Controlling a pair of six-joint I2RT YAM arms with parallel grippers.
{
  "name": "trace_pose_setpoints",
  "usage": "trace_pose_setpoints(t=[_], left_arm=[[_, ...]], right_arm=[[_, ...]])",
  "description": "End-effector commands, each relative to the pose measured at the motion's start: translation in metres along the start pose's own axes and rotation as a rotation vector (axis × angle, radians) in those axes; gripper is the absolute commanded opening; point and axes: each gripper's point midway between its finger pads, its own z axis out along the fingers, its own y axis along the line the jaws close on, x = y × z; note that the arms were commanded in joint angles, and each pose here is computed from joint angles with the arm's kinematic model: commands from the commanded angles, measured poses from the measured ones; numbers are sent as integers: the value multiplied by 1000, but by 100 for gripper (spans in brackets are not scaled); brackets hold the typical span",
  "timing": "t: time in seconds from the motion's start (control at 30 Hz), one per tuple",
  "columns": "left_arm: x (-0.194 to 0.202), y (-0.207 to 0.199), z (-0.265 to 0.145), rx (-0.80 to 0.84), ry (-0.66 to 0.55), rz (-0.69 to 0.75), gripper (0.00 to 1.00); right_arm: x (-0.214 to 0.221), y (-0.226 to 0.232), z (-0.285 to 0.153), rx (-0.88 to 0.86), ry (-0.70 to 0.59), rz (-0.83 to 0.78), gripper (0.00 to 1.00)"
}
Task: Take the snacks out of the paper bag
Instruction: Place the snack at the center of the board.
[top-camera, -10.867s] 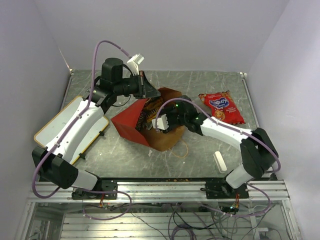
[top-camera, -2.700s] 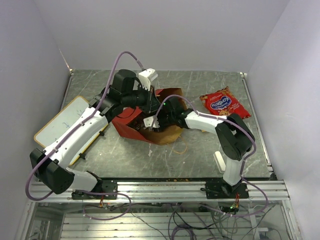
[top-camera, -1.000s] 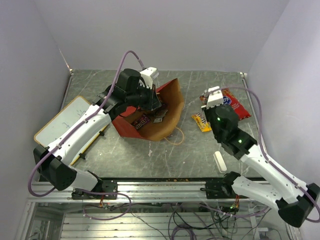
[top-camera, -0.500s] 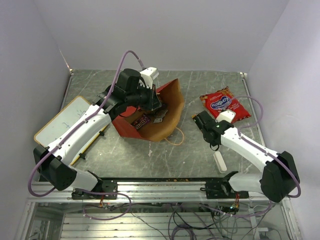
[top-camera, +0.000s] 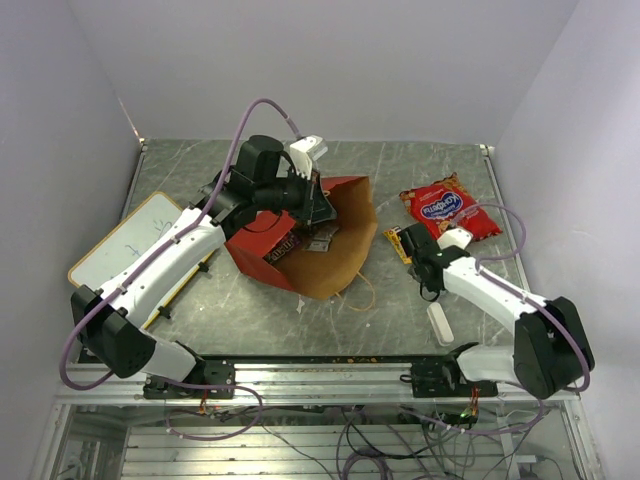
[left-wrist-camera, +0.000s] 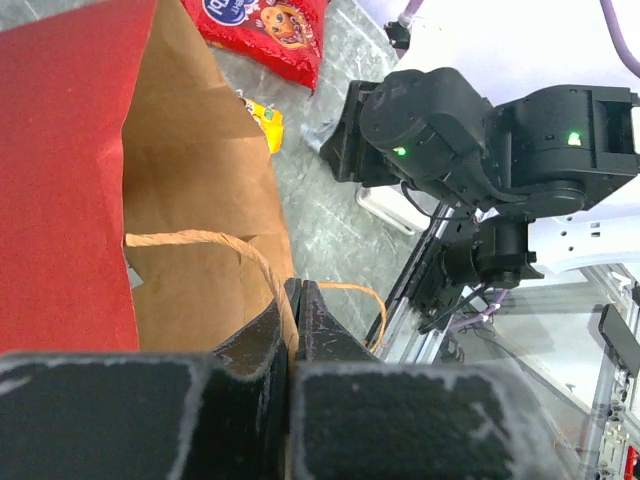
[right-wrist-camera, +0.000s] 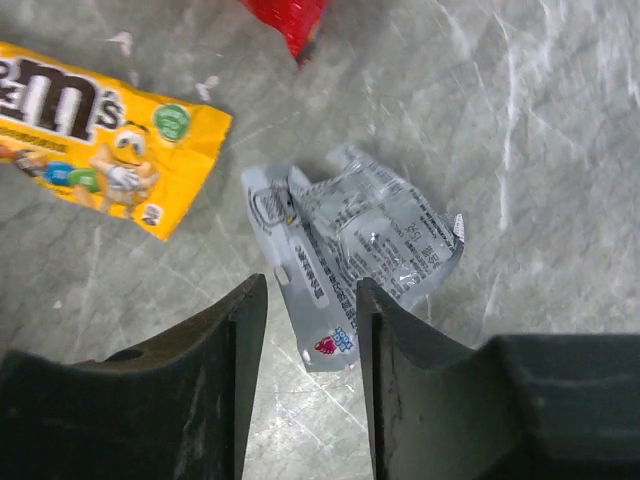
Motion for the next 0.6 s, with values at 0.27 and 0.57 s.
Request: trace_pose_setpoints(t=[0.27,0.57], left_arm=[[-12,-9,-1,26,-45,43,7],[-17,-7,-7,-4,-69,55,7]], right_arm=[[-93,102,-92,-683,-397,-416,65],[-59,153,-203,-1329,-737,-1098,67]])
